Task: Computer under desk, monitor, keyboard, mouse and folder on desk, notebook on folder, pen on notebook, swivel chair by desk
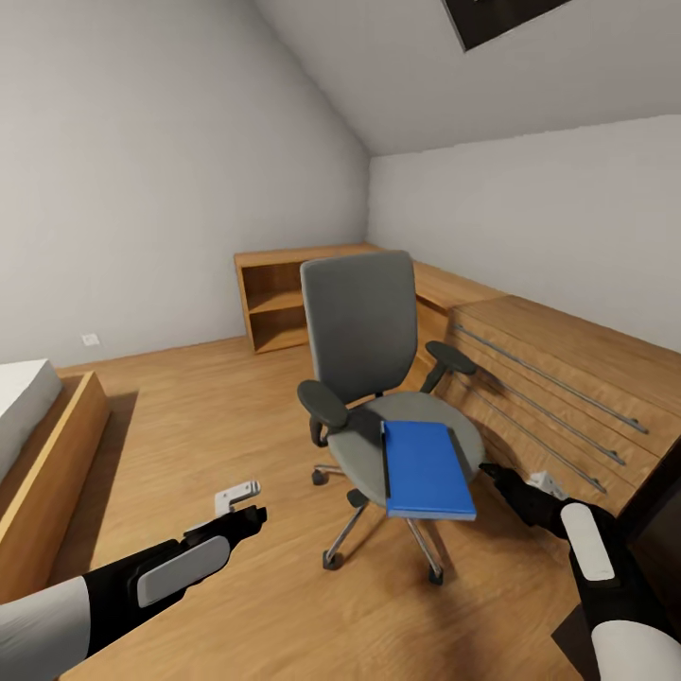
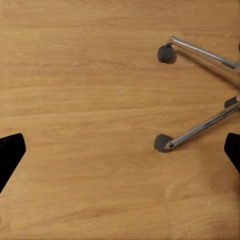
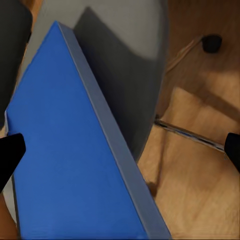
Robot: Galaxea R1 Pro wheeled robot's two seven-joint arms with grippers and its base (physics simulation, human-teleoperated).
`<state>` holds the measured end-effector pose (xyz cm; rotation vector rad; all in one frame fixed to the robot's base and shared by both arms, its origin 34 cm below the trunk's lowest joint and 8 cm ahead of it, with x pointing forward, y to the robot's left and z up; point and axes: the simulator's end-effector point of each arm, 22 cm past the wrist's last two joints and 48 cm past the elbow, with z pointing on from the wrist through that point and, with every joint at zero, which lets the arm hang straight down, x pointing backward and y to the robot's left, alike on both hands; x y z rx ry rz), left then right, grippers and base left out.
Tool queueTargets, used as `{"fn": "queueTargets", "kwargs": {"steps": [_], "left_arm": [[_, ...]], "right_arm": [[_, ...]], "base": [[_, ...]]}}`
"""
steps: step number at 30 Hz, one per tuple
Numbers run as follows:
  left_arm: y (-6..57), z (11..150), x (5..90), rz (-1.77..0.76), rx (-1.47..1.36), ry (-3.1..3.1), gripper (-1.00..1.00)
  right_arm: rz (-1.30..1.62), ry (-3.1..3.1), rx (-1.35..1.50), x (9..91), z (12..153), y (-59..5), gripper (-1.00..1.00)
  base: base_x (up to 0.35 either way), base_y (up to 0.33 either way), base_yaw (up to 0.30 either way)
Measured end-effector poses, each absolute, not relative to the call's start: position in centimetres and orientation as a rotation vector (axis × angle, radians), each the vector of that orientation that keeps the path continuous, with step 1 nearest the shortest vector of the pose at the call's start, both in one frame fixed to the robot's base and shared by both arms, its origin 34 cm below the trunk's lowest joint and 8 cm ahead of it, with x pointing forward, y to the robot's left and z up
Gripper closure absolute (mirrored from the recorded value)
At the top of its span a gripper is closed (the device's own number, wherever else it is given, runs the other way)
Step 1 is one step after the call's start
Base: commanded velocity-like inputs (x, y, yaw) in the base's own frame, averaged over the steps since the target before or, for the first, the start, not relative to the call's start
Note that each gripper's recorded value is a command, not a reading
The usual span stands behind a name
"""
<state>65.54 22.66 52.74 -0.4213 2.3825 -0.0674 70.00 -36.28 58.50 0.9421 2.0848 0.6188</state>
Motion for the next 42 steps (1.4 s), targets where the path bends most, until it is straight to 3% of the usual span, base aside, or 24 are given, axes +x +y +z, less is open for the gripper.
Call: {"fn": "queueTargets", "kwargs": {"steps": [26,42], "left_arm": [[22.3,50.8,65.1,-0.075,-0.416,2.383,-1.00],[22.4,50.8,65.1,-0.071,-0.417,2.382,-1.00]], "right_arm": [[0.837,2.113,0.940,68.8,56.2,-33.3,-1.00],[1.064,2.004,0.902,68.1,58.8,-36.0,-1.00]], "base": [[0.000,0.000,0.000],[0.000,0.000,0.000]]}}
